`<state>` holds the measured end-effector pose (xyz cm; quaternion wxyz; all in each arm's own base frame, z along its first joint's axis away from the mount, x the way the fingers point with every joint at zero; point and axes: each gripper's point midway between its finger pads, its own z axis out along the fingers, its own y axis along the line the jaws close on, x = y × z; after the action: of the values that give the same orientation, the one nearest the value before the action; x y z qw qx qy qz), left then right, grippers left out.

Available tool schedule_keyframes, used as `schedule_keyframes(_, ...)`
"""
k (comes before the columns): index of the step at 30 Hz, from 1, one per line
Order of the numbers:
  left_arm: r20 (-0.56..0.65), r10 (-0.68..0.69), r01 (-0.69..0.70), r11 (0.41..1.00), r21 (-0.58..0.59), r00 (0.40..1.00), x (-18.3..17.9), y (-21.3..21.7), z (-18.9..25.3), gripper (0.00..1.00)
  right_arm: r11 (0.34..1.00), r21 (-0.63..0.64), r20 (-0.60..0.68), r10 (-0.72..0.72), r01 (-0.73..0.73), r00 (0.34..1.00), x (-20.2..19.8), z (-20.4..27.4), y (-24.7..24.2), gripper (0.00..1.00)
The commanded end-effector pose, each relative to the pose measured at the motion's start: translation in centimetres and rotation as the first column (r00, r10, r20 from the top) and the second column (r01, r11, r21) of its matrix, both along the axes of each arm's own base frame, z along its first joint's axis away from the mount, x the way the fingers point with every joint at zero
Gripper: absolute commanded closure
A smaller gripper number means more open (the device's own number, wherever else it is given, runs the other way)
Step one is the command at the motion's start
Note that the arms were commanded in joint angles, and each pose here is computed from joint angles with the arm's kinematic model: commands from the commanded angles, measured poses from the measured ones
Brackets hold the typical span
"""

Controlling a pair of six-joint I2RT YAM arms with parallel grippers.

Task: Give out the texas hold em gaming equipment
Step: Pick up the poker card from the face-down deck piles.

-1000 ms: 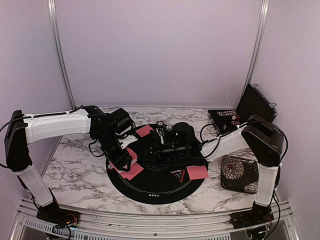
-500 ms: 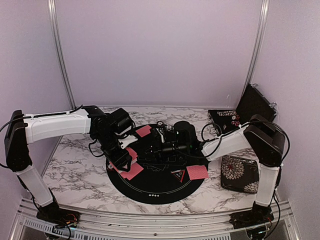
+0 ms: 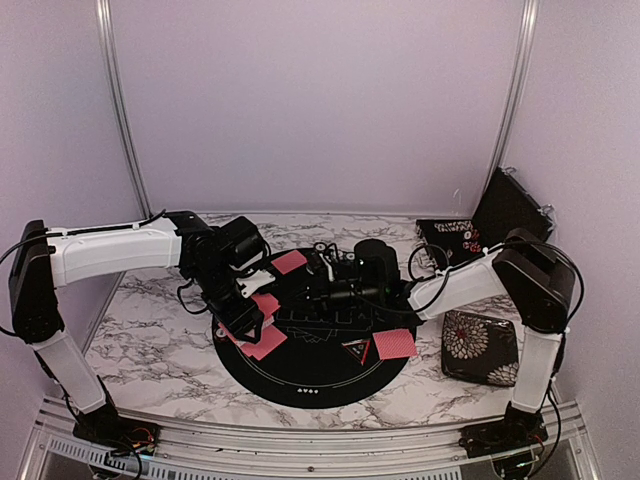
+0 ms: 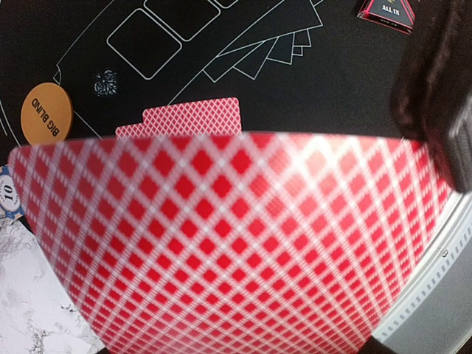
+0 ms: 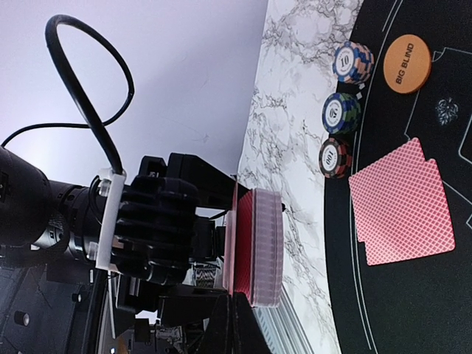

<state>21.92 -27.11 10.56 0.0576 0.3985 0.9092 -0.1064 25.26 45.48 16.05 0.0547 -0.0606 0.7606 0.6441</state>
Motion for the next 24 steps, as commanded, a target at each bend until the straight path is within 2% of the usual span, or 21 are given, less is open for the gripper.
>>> schedule_keyframes(1, 0.006, -0.002, 0.002, 1.0, -0.027, 1.0, -0.1, -0.2, 0.5, 0.45, 0.999, 0.045, 0.031, 0.007, -0.008, 1.0, -0.1, 1.9, 0.1, 1.0)
schedule_keyframes(14, 0.003, -0.004, 0.004, 1.0, -0.029, 1.0, -0.1, -0.2, 0.6, 0.45, 0.999, 0.029, 0.016, 0.018, -0.018, 1.0, -0.4, 0.9, 0.4, 0.92)
schedule_keyframes(24, 0.003, -0.006, 0.006, 1.0, -0.03, 1.0, -0.2, -0.2, 0.6, 0.45, 1.0, 0.017, 0.004, 0.023, -0.023, 1.0, -0.6, 0.0, 0.6, 0.91)
